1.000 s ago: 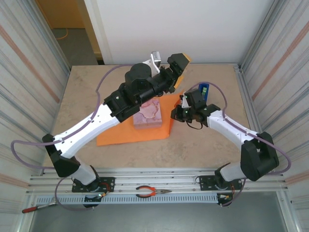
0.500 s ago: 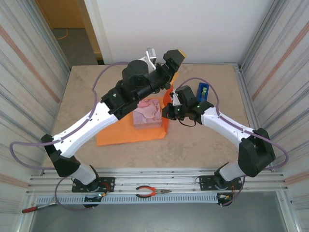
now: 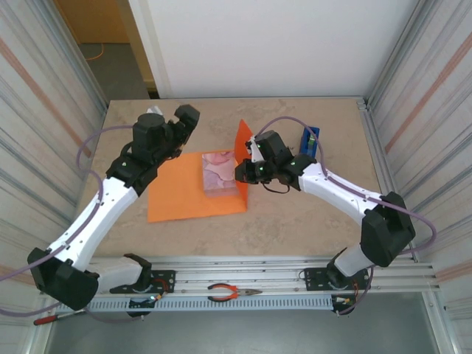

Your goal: Wrap the gift box in paper

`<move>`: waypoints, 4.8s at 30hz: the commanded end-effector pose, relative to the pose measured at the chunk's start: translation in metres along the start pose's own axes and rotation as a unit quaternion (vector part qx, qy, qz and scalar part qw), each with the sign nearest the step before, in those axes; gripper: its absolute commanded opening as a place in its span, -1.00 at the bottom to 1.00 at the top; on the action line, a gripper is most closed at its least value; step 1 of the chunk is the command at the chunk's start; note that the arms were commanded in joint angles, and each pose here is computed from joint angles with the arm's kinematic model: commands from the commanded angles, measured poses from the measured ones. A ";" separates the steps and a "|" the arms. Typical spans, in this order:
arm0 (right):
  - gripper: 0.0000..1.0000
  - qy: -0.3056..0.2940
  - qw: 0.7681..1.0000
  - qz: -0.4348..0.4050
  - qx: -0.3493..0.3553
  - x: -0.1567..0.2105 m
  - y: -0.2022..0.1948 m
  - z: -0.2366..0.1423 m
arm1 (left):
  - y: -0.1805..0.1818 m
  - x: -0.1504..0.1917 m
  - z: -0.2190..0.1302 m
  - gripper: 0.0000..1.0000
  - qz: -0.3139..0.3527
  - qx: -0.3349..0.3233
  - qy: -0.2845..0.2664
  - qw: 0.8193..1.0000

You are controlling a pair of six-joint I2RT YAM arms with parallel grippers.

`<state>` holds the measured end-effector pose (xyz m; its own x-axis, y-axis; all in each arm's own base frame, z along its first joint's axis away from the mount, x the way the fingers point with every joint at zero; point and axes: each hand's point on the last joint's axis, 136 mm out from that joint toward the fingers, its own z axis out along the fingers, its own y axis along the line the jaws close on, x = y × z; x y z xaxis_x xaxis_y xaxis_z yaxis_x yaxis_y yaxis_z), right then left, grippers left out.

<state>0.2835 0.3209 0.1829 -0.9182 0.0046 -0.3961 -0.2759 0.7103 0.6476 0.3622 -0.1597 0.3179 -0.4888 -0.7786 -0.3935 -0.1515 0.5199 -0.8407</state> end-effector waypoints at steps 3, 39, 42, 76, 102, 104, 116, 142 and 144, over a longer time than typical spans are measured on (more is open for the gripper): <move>-1.00 -0.001 0.999 -0.046 -0.023 -0.001 0.026 0.006 | 0.042 0.025 0.019 0.97 0.116 -0.031 0.087 0.989; 0.11 0.017 0.997 -0.058 -0.038 0.014 0.024 0.001 | 0.083 0.115 0.099 -1.00 0.178 0.011 0.290 0.940; 0.19 -0.007 0.999 -0.040 -0.036 -0.002 0.011 -0.015 | 0.096 0.109 0.093 -1.00 0.181 0.002 0.282 0.942; -0.78 0.069 0.997 0.025 -0.012 -0.005 -0.049 0.105 | 0.146 0.064 0.077 0.55 0.231 -0.086 0.223 0.943; -0.81 0.051 0.997 0.051 -0.021 -0.021 -0.050 0.099 | 0.209 0.116 0.100 0.16 0.265 -0.156 0.266 0.914; -0.78 0.031 0.998 0.053 -0.027 -0.033 -0.047 0.087 | 0.211 0.117 0.102 0.02 0.266 -0.157 0.267 0.913; -0.69 -0.021 0.997 0.077 0.000 -0.051 -0.087 0.034 | 0.210 0.134 0.104 -0.24 0.243 -0.142 0.276 0.919; -0.94 0.021 0.999 0.016 0.020 -0.079 -0.082 0.059 | 0.211 0.147 0.118 -0.30 0.264 -0.147 0.287 0.909; -0.97 0.029 0.999 0.014 0.021 -0.079 -0.082 0.067 | 0.209 0.147 0.119 -0.30 0.270 -0.145 0.289 0.907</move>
<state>0.4035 0.3028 0.1296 -0.9277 0.0421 -0.3710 -0.2237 0.7327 0.6427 0.3838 -0.2179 0.0784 -0.8580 -0.2025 -0.4720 0.0796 0.8555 -0.5117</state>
